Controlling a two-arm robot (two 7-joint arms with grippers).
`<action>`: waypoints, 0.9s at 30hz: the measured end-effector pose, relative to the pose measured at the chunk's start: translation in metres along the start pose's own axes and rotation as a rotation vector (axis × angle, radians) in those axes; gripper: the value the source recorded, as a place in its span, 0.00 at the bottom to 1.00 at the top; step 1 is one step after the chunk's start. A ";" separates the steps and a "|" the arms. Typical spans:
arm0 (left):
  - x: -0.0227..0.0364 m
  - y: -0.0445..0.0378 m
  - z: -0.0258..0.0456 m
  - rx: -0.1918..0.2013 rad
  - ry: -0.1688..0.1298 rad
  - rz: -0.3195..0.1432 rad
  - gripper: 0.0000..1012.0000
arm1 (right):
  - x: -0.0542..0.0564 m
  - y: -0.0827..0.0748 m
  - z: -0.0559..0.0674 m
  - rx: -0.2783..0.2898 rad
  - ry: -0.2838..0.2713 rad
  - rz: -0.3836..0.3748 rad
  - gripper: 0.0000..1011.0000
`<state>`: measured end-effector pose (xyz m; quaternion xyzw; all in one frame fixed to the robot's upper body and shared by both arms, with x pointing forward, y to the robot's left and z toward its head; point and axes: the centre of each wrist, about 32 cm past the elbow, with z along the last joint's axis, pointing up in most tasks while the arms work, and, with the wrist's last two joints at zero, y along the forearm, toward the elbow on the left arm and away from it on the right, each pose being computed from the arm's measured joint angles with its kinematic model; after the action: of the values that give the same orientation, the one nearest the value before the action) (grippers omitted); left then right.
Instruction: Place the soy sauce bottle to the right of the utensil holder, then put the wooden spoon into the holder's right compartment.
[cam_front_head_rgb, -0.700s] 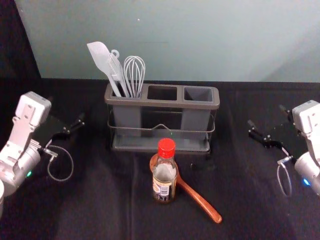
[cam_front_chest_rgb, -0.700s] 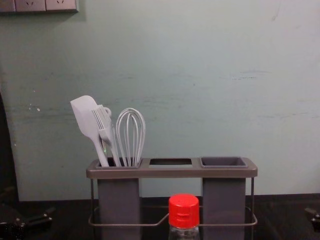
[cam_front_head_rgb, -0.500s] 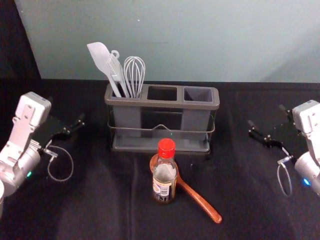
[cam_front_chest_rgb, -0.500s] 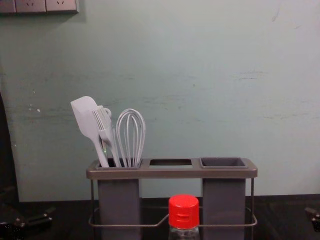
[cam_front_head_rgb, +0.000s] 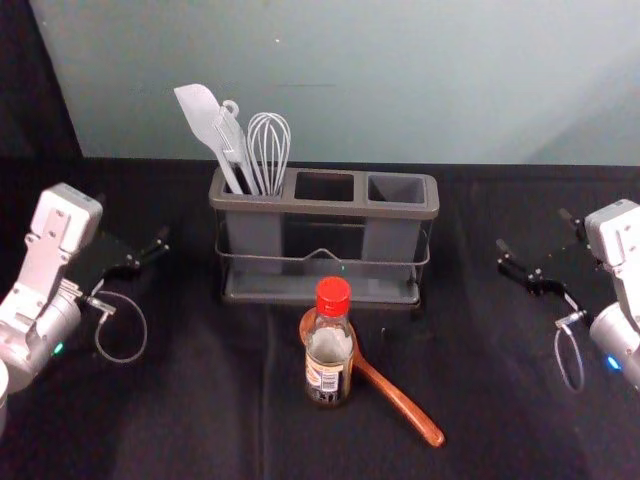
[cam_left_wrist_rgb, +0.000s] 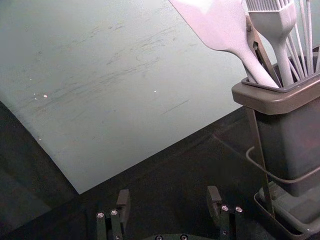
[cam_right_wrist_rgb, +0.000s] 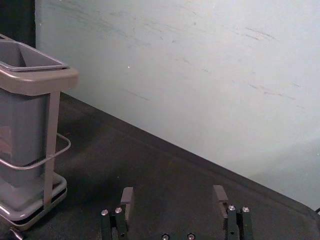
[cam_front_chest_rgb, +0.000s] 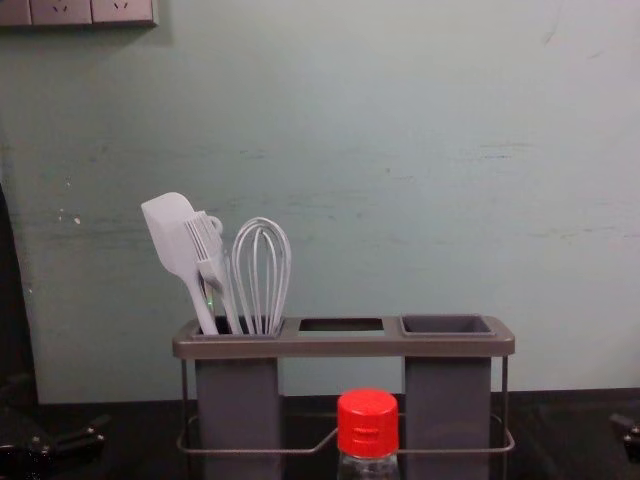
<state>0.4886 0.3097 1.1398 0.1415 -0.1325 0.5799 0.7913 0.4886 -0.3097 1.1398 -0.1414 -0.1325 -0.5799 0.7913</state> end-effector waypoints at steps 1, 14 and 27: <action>0.0000 0.0000 0.0000 0.000 0.000 0.000 0.99 | 0.000 0.000 0.000 0.000 0.000 0.000 0.99; 0.0000 0.0000 0.0000 0.000 0.000 0.000 0.99 | 0.004 -0.005 0.005 0.043 0.011 -0.002 0.99; 0.0000 0.0000 0.0000 0.000 0.000 0.000 0.99 | 0.018 -0.057 0.029 0.154 0.118 0.115 0.99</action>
<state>0.4886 0.3097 1.1398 0.1415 -0.1325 0.5799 0.7913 0.4379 -0.3312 1.1772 -0.0531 -0.1218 -0.5288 0.8383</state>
